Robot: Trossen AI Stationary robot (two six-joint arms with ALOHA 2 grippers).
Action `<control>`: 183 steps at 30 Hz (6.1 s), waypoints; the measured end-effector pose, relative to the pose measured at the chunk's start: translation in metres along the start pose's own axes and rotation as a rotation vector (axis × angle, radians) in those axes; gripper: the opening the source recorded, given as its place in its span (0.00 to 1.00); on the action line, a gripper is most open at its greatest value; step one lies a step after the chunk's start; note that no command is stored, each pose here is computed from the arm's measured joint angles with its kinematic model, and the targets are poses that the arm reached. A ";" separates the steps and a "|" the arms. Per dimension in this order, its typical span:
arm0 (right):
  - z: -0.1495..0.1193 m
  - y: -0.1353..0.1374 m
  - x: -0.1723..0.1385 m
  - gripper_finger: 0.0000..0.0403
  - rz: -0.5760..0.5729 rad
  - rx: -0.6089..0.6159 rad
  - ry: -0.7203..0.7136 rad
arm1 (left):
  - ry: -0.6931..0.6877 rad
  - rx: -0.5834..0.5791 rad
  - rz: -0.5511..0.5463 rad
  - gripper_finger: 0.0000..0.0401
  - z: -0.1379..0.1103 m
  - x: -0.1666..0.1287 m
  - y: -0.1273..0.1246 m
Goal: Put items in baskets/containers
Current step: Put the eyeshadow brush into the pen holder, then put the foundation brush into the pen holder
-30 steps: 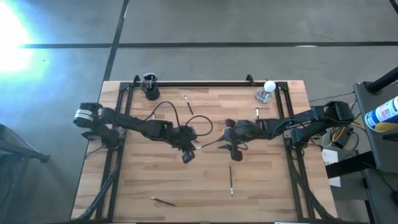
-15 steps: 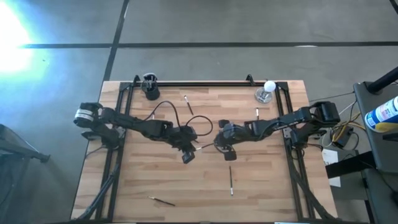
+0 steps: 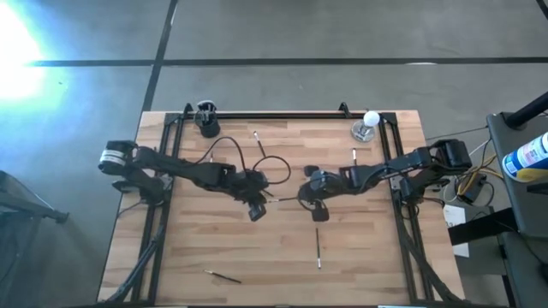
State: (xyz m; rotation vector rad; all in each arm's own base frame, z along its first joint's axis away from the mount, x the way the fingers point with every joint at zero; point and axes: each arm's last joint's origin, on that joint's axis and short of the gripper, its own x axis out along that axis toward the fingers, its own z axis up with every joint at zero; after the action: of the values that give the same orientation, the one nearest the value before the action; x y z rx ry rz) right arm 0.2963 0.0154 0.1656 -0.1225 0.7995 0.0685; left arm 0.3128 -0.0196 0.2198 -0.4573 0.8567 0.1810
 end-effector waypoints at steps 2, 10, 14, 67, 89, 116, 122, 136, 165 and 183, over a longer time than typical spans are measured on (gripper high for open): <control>-0.006 0.001 0.000 0.02 -0.001 0.018 -0.007 | -0.040 0.008 0.037 0.16 -0.001 -0.007 0.000; -0.029 -0.001 -0.011 0.02 -0.010 0.196 -0.256 | -0.373 0.000 -0.056 0.27 -0.030 -0.013 0.012; -0.033 -0.004 -0.021 0.02 0.000 0.290 -0.450 | -0.617 -0.019 -0.182 0.28 -0.047 -0.012 0.026; 0.035 -0.021 -0.038 0.28 -0.061 0.254 -0.710 | -1.009 0.074 0.387 0.03 0.017 -0.148 0.043; 0.015 -0.019 -0.031 0.02 -0.082 0.233 -0.637 | -0.541 -0.390 0.920 0.03 0.009 -0.161 0.220; 0.011 -0.019 -0.029 0.02 -0.081 0.245 -0.613 | -0.482 -0.325 0.829 0.21 0.006 -0.144 0.223; 0.008 -0.019 -0.027 0.02 -0.082 0.241 -0.580 | -0.526 -0.086 0.562 0.18 0.013 -0.141 0.166; 0.004 -0.018 -0.026 0.02 -0.085 0.228 -0.565 | -0.216 0.199 0.204 0.19 -0.014 -0.051 0.054; 0.004 -0.018 -0.026 0.02 -0.086 0.217 -0.562 | 0.252 0.522 0.313 0.25 -0.034 0.026 0.113; -0.006 -0.014 -0.021 0.02 -0.064 0.239 -0.445 | 0.291 0.401 0.199 0.00 -0.027 0.018 0.105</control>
State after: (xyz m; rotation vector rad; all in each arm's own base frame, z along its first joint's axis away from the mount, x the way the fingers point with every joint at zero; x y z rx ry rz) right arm 0.2796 0.0003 0.1778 0.0925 0.3542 -0.0597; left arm 0.2704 0.0610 0.1579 -0.0197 1.1940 0.1214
